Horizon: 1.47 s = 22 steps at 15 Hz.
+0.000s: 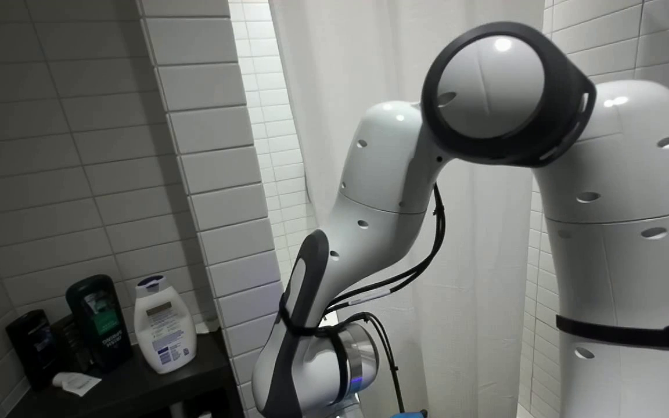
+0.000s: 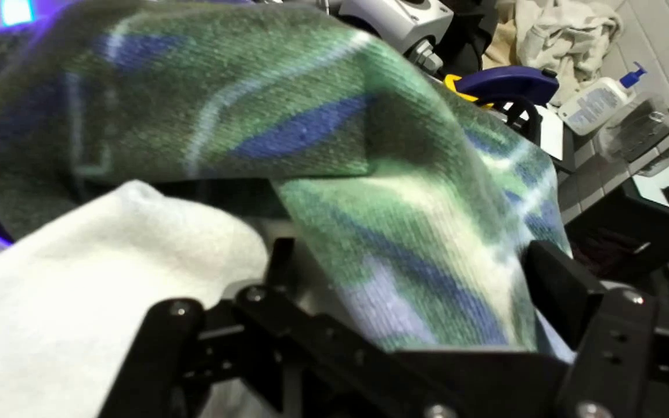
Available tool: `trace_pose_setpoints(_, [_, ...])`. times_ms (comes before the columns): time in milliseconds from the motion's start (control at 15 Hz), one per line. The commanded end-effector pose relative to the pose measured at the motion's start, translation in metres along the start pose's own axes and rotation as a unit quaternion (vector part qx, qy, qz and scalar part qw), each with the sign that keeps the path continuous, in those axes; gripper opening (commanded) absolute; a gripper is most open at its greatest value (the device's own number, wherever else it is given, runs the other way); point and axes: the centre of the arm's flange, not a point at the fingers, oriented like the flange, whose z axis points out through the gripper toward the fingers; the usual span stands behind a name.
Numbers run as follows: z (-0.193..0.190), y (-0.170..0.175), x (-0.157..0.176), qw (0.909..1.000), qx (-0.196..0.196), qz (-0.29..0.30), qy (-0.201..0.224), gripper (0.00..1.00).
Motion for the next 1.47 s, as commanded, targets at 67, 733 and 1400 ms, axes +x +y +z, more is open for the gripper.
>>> trace_pose_setpoints(67, [0.010,-0.021,0.026,0.9982,-0.033,0.024,-0.044,0.73])
trace_pose_setpoints(733, [-0.012,-0.021,0.020,0.9975,-0.062,0.021,-0.027,0.07])
trace_pose_setpoints(1400, [-0.050,-0.059,-0.088,0.9945,-0.019,-0.013,0.102,0.05])
